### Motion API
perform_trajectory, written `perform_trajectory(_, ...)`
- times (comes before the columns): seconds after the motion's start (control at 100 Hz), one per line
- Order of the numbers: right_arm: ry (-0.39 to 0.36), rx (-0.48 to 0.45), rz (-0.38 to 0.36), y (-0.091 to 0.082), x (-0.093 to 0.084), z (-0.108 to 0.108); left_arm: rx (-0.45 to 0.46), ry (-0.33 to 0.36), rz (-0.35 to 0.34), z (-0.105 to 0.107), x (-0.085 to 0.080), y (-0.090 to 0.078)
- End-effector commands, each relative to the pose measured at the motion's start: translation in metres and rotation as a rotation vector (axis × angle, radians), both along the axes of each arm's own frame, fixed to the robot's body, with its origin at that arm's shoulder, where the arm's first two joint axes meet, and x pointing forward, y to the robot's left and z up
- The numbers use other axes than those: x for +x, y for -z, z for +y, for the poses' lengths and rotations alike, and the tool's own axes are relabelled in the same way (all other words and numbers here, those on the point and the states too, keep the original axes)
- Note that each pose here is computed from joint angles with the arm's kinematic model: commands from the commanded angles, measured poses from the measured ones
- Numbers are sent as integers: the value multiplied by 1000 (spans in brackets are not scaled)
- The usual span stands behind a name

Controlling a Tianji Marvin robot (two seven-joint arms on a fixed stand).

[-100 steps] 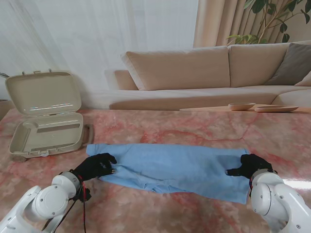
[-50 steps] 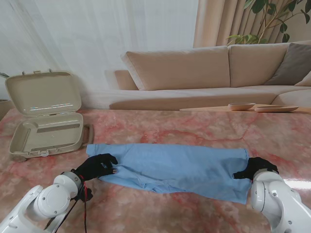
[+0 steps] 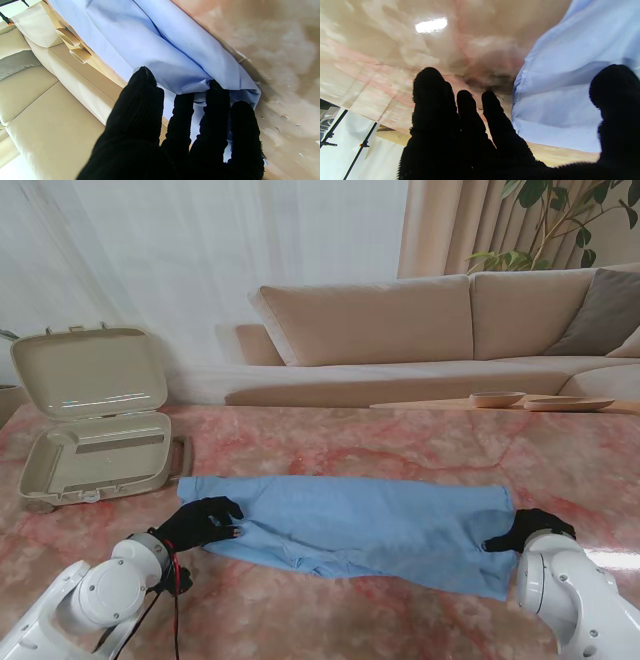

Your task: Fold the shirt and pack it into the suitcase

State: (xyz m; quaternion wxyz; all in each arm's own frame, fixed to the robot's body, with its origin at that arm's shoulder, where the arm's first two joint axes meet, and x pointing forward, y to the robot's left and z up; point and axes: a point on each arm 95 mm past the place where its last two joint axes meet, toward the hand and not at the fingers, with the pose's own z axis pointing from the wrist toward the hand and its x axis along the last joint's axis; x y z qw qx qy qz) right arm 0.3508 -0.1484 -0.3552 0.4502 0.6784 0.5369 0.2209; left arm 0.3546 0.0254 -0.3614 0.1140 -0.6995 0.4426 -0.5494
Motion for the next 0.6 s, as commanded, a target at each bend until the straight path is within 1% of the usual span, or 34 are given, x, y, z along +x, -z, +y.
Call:
perform_trajectory(0.0,17,28,49,11,-4,0,-6,-1,16,-2,-1,5)
perform_trajectory(0.2,10,60,67,20,-2,6,-8,1,20,-2,-1,6)
perform_trajectory(0.59,-8,162,72,25,1,26,-9,-1,21,-2,-2,9)
